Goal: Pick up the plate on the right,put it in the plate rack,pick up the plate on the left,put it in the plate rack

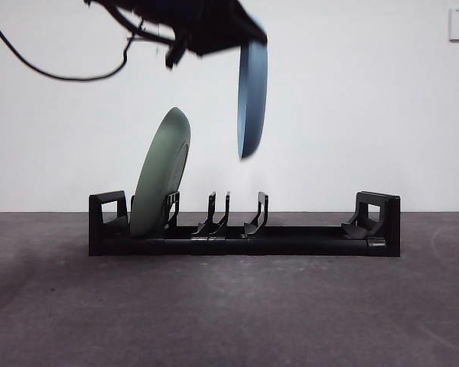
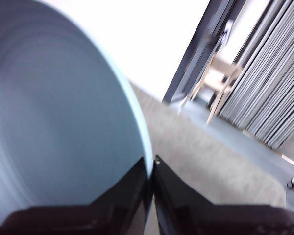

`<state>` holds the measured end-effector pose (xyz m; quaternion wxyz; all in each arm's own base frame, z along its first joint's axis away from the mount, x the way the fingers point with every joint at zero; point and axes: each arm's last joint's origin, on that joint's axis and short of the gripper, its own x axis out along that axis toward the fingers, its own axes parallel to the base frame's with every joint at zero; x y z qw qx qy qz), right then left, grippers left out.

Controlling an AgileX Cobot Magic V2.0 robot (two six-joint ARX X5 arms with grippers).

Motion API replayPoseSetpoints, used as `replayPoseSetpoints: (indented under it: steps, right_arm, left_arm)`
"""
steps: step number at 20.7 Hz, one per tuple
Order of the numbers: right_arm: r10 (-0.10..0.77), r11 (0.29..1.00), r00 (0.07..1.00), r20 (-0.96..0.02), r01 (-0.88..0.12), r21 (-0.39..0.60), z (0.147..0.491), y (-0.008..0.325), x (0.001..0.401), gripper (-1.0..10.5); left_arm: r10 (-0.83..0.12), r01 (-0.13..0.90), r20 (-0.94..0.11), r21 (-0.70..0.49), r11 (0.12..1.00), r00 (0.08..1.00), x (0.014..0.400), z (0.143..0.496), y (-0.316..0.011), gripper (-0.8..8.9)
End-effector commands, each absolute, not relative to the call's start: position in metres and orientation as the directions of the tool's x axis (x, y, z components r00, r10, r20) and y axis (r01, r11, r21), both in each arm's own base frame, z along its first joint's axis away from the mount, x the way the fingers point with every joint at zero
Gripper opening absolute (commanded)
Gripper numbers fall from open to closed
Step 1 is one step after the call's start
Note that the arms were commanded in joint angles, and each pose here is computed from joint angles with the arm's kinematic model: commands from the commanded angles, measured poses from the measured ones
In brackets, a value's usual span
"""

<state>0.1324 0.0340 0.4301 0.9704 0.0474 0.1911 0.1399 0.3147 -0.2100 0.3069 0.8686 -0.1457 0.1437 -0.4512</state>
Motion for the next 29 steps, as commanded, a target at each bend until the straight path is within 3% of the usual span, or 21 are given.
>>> replayPoseSetpoints:
  steps: [1,12,18,24,29]
  right_arm:
    - [0.288,0.957,0.889,-0.355,-0.257,0.131,0.43,0.034,0.134,5.9]
    - [0.287,0.958,0.889,-0.356,-0.261,0.121,0.43,0.034,0.134,5.9]
    - [0.287,0.958,0.887,-0.361,-0.26,0.121,0.429,0.035,0.136,5.9]
    - [0.286,0.958,0.882,-0.375,-0.259,0.122,0.428,0.036,0.14,5.9]
    - [0.285,0.958,0.876,-0.39,-0.258,0.122,0.426,0.037,0.145,5.9]
  left_arm:
    - [-0.822,0.726,-0.158,-0.399,0.56,0.547,0.321,0.292,-0.213,-0.09]
    - [-0.804,0.682,-0.276,-0.428,0.593,0.527,0.334,0.252,-0.222,-0.09]
    - [-0.727,0.632,-0.378,-0.361,0.686,0.573,0.333,0.239,-0.223,-0.08]
    - [-0.729,0.644,-0.396,-0.348,0.681,0.558,0.327,0.237,-0.231,0.07]
    - [-0.743,0.662,-0.395,-0.346,0.665,0.54,0.32,0.238,-0.24,2.6]
